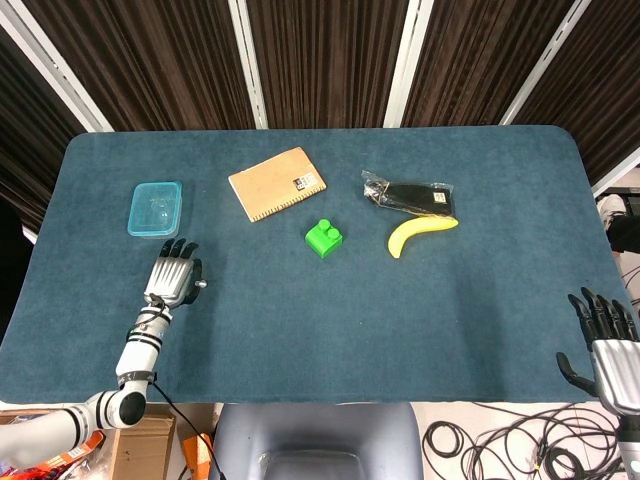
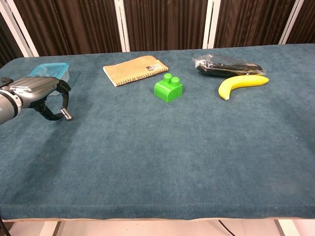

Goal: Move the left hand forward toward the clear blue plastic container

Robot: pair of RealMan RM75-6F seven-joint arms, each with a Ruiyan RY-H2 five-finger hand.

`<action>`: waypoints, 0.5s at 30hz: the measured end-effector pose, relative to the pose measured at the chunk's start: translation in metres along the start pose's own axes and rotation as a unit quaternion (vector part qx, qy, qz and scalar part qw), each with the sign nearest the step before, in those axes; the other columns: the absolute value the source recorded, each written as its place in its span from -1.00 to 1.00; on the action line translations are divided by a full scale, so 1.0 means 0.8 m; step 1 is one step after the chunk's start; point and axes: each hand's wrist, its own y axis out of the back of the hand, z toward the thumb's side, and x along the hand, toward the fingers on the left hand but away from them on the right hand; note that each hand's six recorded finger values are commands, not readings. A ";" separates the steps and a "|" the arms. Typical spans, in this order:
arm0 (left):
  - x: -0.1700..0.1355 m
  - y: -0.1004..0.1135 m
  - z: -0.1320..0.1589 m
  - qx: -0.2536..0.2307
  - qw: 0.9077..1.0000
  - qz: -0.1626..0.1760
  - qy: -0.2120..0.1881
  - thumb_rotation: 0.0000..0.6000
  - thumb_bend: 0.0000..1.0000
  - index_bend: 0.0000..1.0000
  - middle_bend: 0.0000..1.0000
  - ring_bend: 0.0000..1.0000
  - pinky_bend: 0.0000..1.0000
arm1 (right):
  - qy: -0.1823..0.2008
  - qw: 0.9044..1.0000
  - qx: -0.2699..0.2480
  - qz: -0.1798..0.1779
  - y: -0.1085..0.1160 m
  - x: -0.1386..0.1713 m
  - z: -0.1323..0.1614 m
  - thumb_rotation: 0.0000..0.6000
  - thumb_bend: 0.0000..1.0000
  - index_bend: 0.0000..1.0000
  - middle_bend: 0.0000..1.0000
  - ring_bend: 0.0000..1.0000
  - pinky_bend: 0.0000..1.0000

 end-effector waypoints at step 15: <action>-0.004 0.007 0.000 -0.008 1.000 0.006 -0.006 1.00 -0.34 -0.71 -0.78 -0.90 -0.83 | 0.000 1.000 0.000 -0.002 0.001 0.001 -0.001 1.00 -0.42 -1.00 -1.00 -1.00 -1.00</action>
